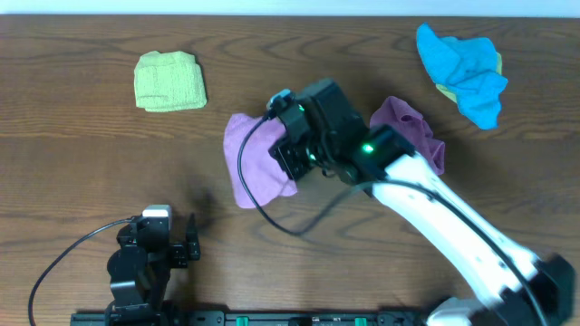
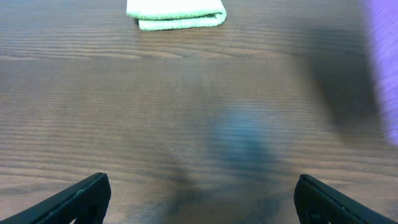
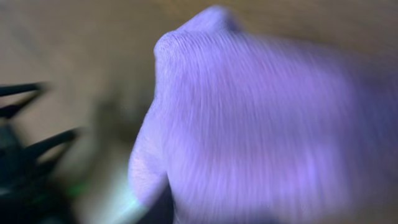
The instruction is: Fold the cloth
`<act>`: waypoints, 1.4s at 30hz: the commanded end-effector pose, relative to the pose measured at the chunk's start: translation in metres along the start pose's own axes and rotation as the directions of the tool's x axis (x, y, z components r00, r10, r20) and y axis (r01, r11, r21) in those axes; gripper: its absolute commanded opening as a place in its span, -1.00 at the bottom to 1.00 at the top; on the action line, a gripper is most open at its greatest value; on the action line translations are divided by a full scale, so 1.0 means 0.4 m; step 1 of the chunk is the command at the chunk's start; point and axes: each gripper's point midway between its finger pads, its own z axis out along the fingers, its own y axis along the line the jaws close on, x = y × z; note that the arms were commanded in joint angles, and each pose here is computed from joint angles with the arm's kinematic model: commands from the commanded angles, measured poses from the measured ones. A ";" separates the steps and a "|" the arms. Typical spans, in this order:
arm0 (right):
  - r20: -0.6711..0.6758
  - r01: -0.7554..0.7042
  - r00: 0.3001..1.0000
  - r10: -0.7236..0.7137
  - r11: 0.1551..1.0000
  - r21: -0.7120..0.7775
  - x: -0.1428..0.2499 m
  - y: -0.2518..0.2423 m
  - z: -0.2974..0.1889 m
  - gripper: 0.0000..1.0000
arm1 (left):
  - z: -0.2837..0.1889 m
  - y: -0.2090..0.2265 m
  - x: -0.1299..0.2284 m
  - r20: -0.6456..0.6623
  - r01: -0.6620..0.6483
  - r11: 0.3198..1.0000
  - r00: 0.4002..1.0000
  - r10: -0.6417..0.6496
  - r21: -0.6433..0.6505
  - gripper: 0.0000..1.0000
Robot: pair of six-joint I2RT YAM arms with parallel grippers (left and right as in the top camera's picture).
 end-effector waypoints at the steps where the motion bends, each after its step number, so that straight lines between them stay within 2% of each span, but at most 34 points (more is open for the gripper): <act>1: 0.023 -0.057 0.998 0.054 0.980 0.190 -0.023 -0.141 0.031 0.98 | 0.003 -0.001 0.005 -0.001 -0.003 1.000 1.000 0.003 0.001 0.91; 7: 0.112 -0.149 0.986 0.126 0.964 0.221 -0.061 -0.227 -0.042 0.99 | 0.003 -0.001 0.005 -0.001 -0.003 1.000 1.000 0.003 0.001 0.91; 11: 0.029 -0.180 0.984 0.178 0.974 0.135 -0.012 -0.207 -0.039 0.99 | 0.003 -0.001 0.004 0.000 -0.004 1.000 1.000 0.004 0.001 0.91; 15: -0.119 -0.176 0.974 0.195 0.973 0.150 0.082 -0.215 -0.006 0.94 | 0.003 -0.001 0.004 0.002 -0.003 1.000 1.000 0.003 0.001 0.91; 19: -0.237 -0.106 0.962 0.137 0.984 0.142 0.165 -0.227 0.033 0.88 | 0.003 -0.001 0.004 0.002 -0.004 1.000 1.000 0.004 0.001 0.91; 21: -0.263 -0.084 0.958 0.118 0.987 0.137 0.188 -0.234 0.049 0.86 | 0.003 -0.001 0.004 0.002 -0.004 1.000 1.000 0.004 0.001 0.91; 25: -0.307 -0.043 0.949 0.069 0.995 0.091 0.227 -0.235 0.085 0.61 | 0.003 -0.001 0.004 0.002 -0.003 1.000 1.000 0.003 0.001 0.91; 28: -0.351 -0.052 0.934 0.070 0.997 0.062 0.269 -0.236 0.122 0.59 | 0.003 -0.001 0.004 0.002 0.014 1.000 1.000 -0.014 0.002 0.91; 33: -0.377 -0.063 0.925 0.050 0.998 -0.023 0.292 -0.218 0.167 0.65 | 0.003 -0.001 0.004 0.001 0.132 0.991 0.991 -0.132 0.002 0.91; 42: -0.403 -0.097 0.913 0.059 0.992 -0.076 0.317 -0.207 0.210 0.63 | 0.003 -0.001 0.004 0.001 0.154 0.988 0.988 -0.154 0.002 0.91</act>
